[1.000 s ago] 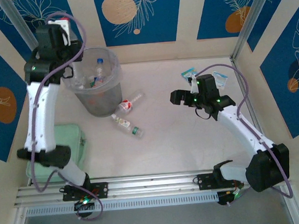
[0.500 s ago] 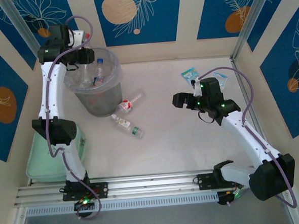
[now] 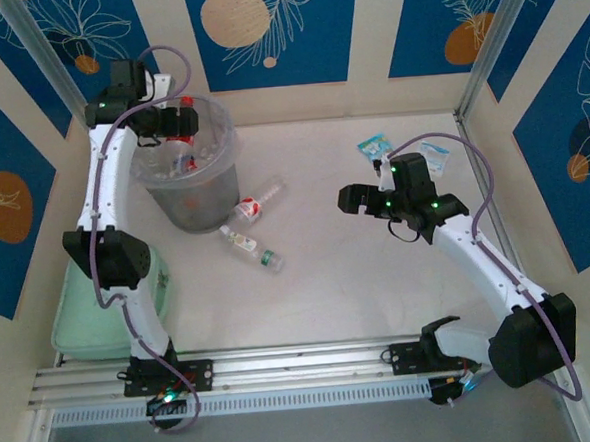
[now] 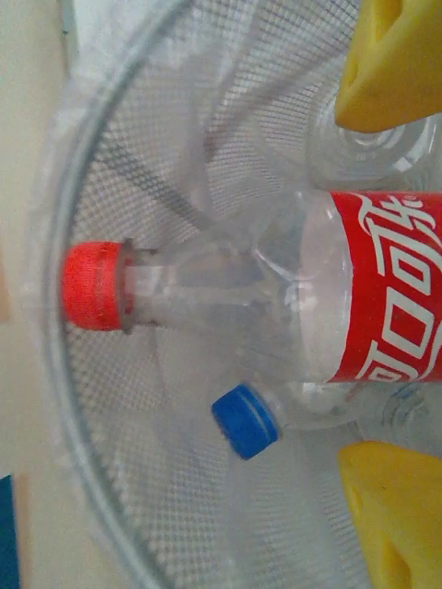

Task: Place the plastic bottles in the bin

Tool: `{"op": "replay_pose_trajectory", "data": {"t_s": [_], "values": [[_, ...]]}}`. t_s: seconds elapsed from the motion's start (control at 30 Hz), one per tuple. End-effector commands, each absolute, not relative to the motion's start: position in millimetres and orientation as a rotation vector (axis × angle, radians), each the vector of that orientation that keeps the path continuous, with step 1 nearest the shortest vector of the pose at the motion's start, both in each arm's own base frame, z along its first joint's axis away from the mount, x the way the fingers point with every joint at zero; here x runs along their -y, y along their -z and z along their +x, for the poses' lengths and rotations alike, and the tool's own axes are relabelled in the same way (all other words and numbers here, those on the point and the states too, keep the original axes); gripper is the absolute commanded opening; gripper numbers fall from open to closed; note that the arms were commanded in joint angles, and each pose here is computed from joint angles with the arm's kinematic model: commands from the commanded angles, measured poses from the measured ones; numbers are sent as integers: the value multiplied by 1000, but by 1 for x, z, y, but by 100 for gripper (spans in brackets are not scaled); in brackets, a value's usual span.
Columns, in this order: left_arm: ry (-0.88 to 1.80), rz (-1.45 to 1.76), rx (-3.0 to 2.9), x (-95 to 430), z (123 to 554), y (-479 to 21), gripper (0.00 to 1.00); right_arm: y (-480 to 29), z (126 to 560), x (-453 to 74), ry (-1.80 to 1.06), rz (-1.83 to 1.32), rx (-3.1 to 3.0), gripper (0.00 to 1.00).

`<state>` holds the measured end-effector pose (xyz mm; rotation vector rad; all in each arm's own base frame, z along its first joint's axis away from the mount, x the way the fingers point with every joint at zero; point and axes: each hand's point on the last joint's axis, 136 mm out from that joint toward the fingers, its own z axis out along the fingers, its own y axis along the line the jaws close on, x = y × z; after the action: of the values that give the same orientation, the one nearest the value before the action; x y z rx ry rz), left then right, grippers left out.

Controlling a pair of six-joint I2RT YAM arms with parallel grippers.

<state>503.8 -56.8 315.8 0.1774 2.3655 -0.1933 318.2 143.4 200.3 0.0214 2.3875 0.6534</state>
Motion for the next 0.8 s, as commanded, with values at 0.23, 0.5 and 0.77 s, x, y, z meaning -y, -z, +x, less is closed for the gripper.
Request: {"op": "replay_pose_trajectory", "data": {"t_s": [0.23,0.5,0.77], "values": [[225,132,-2306,65,506,-329,40,-202,321,-165,-686,-75,-2405,98],[256,43,-2379,68,497,-267,14,-199,317,-187,-674,-209,-2422,98],[372,6,-2394,81,498,-234,12,-188,276,-243,-697,-675,-2421,98]]}}
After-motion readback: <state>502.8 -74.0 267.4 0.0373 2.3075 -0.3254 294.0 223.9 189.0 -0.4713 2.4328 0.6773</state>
